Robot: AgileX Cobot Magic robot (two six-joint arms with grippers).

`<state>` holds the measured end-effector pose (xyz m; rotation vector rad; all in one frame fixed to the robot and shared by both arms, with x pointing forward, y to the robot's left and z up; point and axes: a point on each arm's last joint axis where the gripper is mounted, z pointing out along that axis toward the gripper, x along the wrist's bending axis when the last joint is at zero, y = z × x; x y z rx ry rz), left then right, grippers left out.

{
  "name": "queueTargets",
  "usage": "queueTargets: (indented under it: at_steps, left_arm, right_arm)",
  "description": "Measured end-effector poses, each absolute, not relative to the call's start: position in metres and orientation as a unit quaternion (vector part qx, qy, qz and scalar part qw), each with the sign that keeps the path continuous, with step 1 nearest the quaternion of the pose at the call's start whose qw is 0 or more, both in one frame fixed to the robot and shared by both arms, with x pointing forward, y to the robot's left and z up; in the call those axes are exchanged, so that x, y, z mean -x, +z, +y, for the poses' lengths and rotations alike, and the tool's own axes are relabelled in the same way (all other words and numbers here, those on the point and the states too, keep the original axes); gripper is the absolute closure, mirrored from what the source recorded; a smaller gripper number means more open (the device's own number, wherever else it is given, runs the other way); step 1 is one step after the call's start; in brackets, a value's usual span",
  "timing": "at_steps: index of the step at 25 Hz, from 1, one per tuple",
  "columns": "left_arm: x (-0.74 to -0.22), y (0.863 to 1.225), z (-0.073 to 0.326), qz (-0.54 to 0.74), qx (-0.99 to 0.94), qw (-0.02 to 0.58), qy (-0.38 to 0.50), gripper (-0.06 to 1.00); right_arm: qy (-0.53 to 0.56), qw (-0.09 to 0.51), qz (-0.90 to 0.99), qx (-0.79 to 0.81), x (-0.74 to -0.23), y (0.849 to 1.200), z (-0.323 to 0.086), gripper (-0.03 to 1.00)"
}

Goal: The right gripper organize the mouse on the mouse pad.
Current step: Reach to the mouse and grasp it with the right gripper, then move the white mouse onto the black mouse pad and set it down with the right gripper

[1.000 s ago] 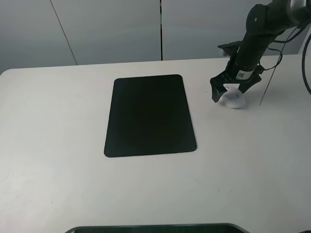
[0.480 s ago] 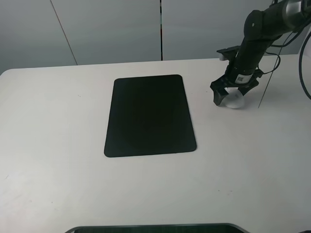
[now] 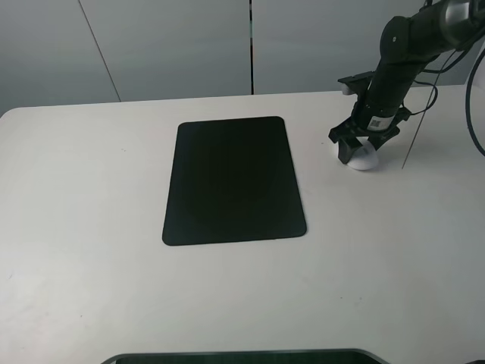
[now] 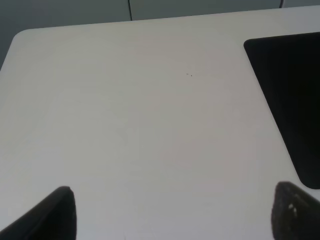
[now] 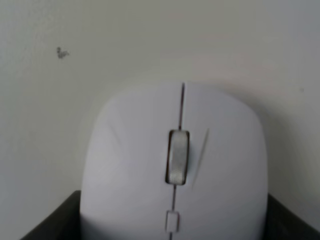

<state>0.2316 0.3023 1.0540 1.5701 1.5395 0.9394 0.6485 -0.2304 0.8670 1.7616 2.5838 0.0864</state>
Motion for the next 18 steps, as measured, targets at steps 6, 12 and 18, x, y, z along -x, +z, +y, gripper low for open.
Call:
queueTargets:
  at_steps: [6,12,18]
  left_arm:
    - [-0.232,1.054,0.302,0.599,-0.611,0.366,0.366,0.20]
    - [-0.232,1.054,0.302,0.599,-0.611,0.366,0.366,0.20]
    - [-0.232,1.054,0.302,0.599,-0.611,0.366,0.366,0.20]
  right_arm:
    - [0.028,0.007,0.826,-0.563,-0.649,0.867,-0.230,0.50]
    - [0.021,0.000,0.821,-0.570,-0.648,0.868,-0.231,0.50]
    - [0.026,0.005,0.808,-0.589,-0.647,0.890,-0.223,0.50]
